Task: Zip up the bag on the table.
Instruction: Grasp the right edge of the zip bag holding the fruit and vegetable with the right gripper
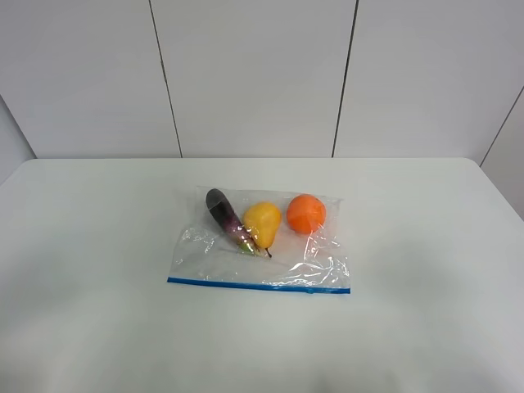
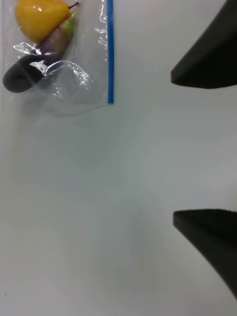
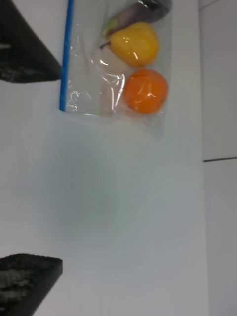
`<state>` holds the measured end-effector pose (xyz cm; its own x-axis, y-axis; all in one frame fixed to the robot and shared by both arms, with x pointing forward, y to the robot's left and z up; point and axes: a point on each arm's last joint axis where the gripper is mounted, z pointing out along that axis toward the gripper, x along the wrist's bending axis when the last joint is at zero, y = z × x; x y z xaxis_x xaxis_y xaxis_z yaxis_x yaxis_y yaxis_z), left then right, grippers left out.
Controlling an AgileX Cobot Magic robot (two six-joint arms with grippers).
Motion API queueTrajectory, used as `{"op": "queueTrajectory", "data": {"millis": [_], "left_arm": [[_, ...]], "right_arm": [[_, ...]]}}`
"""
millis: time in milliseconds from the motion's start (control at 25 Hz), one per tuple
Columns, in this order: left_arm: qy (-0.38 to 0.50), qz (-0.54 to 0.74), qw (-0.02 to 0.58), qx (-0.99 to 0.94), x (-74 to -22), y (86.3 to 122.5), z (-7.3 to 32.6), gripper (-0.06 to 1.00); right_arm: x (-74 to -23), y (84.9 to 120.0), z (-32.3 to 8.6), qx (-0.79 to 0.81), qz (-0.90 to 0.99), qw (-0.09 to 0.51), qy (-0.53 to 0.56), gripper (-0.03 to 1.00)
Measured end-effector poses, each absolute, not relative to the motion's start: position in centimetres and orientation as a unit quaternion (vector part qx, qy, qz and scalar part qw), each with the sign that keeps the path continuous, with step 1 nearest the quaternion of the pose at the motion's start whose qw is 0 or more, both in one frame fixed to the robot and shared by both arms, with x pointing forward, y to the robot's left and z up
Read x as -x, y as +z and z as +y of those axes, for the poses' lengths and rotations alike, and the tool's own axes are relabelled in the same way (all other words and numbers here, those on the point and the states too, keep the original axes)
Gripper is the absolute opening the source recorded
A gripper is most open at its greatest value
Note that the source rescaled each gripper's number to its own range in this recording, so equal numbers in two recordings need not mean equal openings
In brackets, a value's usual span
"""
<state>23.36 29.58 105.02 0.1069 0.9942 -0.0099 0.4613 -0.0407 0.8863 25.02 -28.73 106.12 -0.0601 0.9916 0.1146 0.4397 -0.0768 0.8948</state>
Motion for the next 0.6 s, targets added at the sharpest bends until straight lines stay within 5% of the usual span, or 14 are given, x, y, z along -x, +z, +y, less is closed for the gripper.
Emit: {"op": "queueTrajectory", "data": {"millis": [600], "left_arm": [[0.343, 0.573, 0.388, -0.635, -23.4, 105.0, 29.6, 0.76]], "right_arm": [[-36.2, 105.8, -28.3, -0.679, 0.63, 0.17, 0.337, 1.0]]}}
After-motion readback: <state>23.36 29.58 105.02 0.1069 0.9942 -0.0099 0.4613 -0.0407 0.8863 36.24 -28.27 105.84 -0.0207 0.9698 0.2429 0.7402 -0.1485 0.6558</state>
